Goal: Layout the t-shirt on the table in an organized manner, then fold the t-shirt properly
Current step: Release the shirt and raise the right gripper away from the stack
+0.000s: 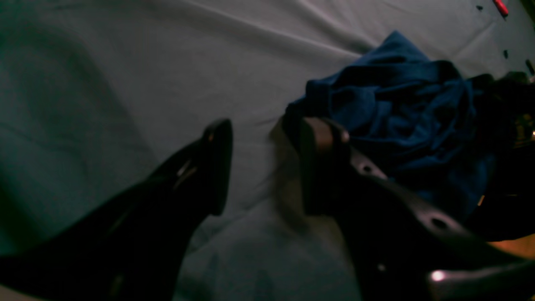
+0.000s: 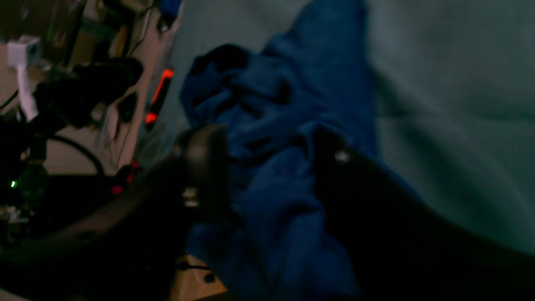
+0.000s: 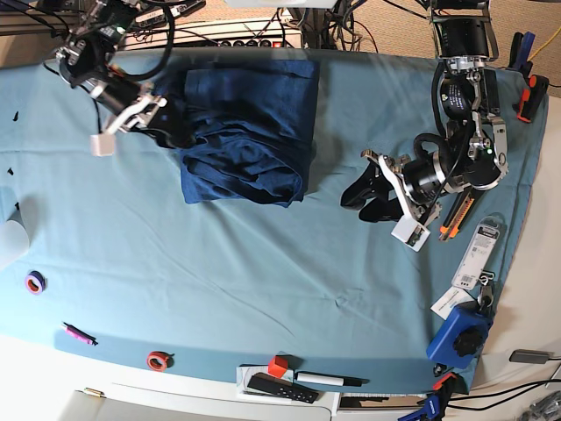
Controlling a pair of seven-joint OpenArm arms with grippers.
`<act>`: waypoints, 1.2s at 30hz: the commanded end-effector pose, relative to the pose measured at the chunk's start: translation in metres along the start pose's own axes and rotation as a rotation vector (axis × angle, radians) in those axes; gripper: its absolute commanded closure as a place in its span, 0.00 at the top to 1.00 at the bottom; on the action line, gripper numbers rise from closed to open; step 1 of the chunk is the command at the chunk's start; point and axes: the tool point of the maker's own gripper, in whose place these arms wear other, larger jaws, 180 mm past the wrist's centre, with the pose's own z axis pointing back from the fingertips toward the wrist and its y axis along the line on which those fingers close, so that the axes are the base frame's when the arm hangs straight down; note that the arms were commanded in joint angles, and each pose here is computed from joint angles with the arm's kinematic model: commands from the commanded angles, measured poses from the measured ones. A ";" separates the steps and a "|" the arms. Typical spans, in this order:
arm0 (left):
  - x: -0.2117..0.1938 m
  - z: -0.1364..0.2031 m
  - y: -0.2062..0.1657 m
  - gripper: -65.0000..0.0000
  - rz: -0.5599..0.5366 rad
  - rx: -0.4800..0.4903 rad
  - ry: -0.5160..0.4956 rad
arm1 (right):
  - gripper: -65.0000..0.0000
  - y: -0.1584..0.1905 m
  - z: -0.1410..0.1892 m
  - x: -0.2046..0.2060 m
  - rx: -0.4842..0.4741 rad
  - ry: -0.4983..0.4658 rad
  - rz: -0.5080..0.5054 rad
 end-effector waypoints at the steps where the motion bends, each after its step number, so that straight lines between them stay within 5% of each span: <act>1: 0.017 0.003 -0.002 0.40 -0.022 -0.014 -0.056 | 0.23 0.009 -0.001 0.011 0.033 -0.030 0.026; 3: 0.017 0.003 -0.002 0.40 -0.022 -0.014 -0.056 | 0.01 0.017 -0.008 0.008 0.069 -0.016 0.030; 4: 0.017 0.003 -0.002 0.40 -0.022 -0.014 -0.056 | 0.00 0.022 -0.011 0.008 0.089 -0.012 0.030; 15: 0.017 0.003 -0.002 0.40 -0.022 -0.014 -0.056 | 0.00 0.078 -0.035 0.003 0.335 -0.003 0.012; 24: 0.017 0.003 -0.002 0.40 -0.021 -0.013 -0.055 | 0.00 0.113 -0.054 -0.023 0.458 0.100 0.017; 33: 0.017 0.003 -0.002 0.40 -0.021 -0.014 -0.054 | 0.00 0.128 -0.059 -0.035 0.506 0.148 0.026; 36: 0.017 0.003 -0.002 0.40 -0.021 -0.014 -0.054 | 0.11 0.124 -0.057 -0.035 0.496 0.159 0.035</act>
